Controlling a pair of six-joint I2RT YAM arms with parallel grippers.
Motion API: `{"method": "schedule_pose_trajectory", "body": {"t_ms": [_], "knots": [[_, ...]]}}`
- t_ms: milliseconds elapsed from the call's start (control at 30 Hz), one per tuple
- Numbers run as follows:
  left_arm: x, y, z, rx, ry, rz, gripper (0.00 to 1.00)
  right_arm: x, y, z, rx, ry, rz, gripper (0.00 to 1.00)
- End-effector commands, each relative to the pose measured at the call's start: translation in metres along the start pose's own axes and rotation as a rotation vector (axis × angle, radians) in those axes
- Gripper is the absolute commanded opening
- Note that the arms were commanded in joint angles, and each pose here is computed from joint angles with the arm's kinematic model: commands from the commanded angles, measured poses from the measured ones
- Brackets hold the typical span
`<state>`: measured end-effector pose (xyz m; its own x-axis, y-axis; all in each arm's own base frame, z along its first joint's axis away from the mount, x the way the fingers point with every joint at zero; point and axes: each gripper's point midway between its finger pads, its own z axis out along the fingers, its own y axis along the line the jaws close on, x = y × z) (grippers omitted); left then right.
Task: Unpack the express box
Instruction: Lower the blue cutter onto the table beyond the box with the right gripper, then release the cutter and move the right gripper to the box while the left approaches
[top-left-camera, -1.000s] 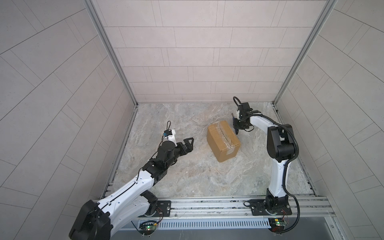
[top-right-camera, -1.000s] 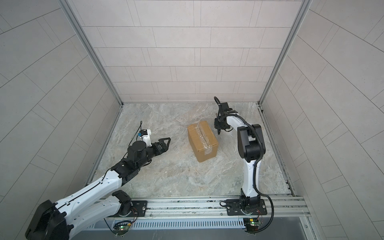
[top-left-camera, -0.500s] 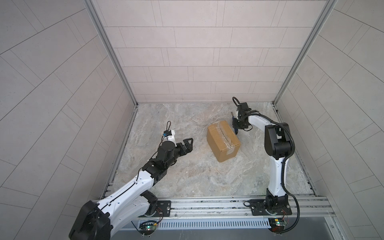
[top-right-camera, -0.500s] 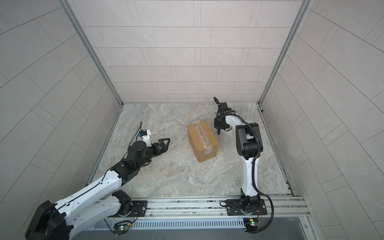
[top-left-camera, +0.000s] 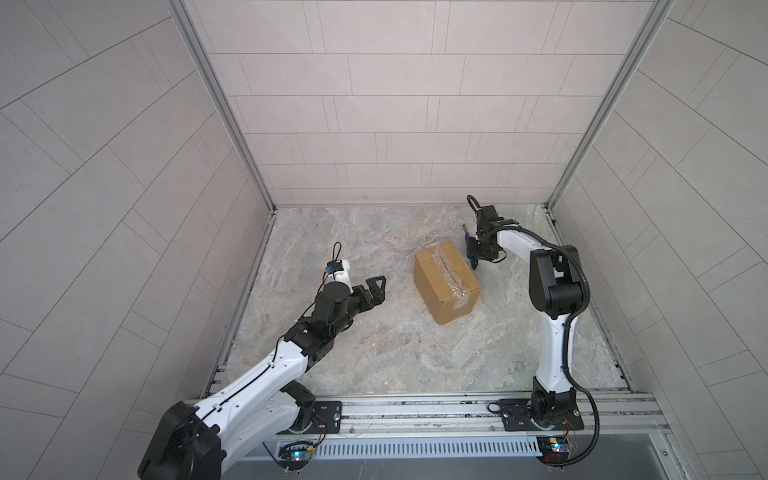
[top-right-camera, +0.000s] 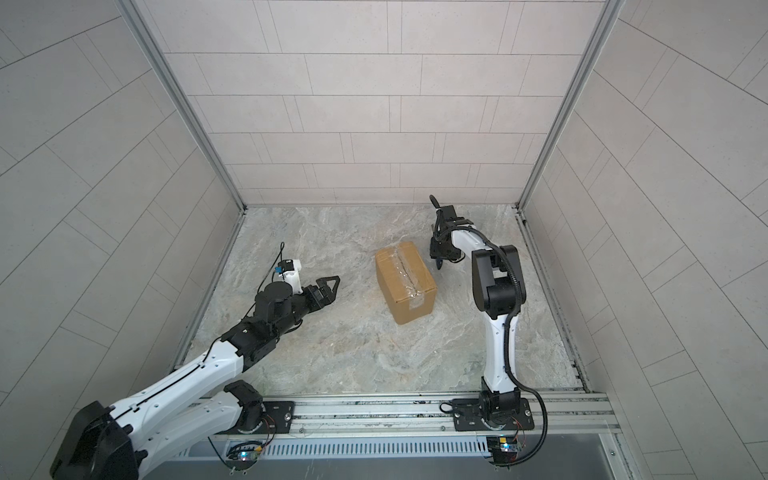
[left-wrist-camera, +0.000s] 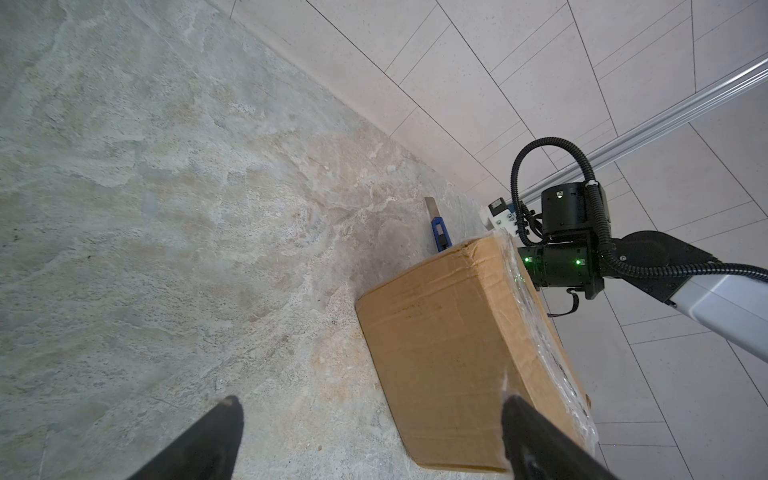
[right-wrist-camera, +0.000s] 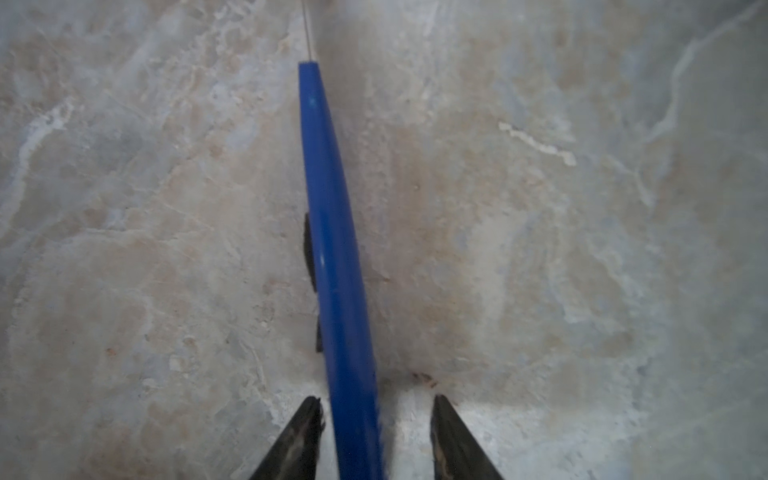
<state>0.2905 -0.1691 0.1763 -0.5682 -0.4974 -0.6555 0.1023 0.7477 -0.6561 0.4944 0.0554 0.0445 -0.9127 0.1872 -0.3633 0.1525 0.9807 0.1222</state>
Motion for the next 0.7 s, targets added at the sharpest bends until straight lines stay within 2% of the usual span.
{"method": "schedule_pose_trajectory", "body": {"t_ms": [0,133,300,467,667], "knots": [[-0.007,-0.004,0.000,0.008,-0.017,0.021,1.00,-0.018,0.000,-0.064,-0.029,-0.126,0.071,0.51],[-0.007,-0.003,0.003,0.011,-0.012,0.018,1.00,-0.006,0.006,-0.099,-0.125,-0.228,0.155,0.57],[-0.005,-0.003,0.008,0.016,0.008,0.021,1.00,0.028,0.026,-0.133,-0.312,-0.284,0.203,0.59],[-0.005,-0.004,0.014,0.028,0.013,0.019,1.00,0.053,0.058,-0.162,-0.446,-0.316,0.147,0.59],[-0.008,-0.012,0.019,0.058,0.020,0.019,1.00,0.076,0.113,-0.171,-0.559,-0.258,0.036,0.58]]}}
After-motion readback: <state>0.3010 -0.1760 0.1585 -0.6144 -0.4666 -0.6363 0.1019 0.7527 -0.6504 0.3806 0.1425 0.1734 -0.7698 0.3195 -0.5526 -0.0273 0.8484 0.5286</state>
